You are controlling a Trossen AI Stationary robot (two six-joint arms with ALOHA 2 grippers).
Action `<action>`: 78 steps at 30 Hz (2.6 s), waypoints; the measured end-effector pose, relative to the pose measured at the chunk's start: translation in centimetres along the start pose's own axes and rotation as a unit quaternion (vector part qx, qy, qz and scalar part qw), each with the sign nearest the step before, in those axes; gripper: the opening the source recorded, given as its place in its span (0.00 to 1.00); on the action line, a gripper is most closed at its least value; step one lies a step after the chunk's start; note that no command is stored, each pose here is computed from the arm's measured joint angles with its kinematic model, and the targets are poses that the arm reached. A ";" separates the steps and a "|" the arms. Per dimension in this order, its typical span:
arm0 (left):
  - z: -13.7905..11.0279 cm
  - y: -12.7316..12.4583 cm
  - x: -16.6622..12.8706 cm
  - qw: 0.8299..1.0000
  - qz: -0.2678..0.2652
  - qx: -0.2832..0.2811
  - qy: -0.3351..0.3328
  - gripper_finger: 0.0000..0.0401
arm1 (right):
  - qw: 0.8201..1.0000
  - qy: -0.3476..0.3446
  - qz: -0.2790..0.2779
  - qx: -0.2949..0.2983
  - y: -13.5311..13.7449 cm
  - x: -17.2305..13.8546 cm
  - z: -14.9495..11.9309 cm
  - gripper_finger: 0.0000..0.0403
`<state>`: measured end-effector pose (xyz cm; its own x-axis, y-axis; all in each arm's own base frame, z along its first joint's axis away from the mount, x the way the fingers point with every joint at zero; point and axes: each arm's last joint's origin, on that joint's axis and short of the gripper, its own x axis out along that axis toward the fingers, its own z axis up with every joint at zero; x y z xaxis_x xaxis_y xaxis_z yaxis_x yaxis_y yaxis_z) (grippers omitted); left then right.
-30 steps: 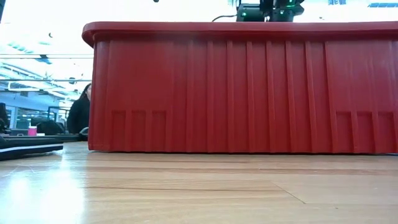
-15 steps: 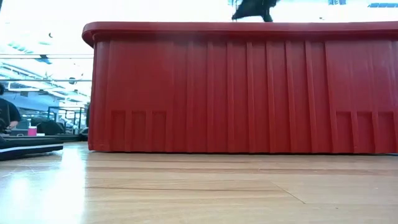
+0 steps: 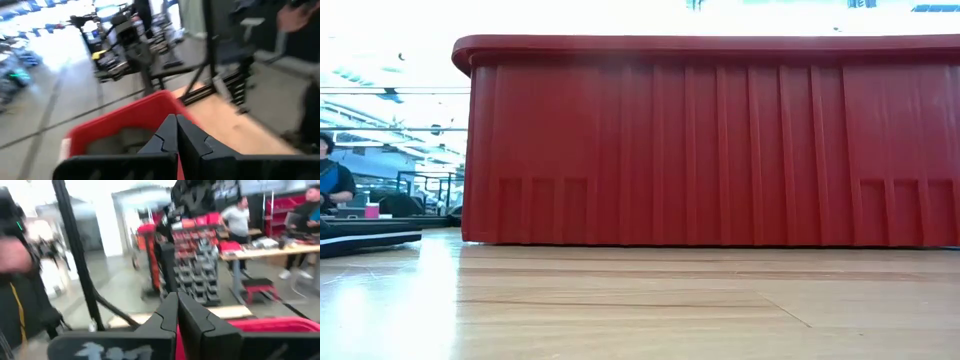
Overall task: Pick and place slides into bin
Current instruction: Put the black slipper into the red bin
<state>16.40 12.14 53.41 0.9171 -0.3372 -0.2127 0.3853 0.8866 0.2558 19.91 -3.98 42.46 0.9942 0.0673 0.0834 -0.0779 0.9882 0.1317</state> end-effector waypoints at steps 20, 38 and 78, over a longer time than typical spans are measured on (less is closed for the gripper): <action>-5.2 -1.5 3.6 0.961 0.142 -0.097 -0.218 0.00 | 0.991 -0.079 -0.014 0.106 0.8 -7.6 -7.3 0.00; -10.2 -9.8 0.7 0.896 0.231 -0.172 -0.338 0.00 | 0.996 -0.035 0.001 0.083 3.5 -15.8 -8.8 0.00; -12.5 -15.7 -0.3 0.924 0.123 -0.338 -0.127 0.00 | 0.993 -0.081 -0.070 0.059 4.0 -18.5 -9.2 0.00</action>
<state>8.81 2.32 37.66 0.9961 -0.0853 0.0239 0.0878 0.9127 -0.3992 1.86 -0.01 32.40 0.9720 -0.1024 0.2116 0.0434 0.9628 0.2666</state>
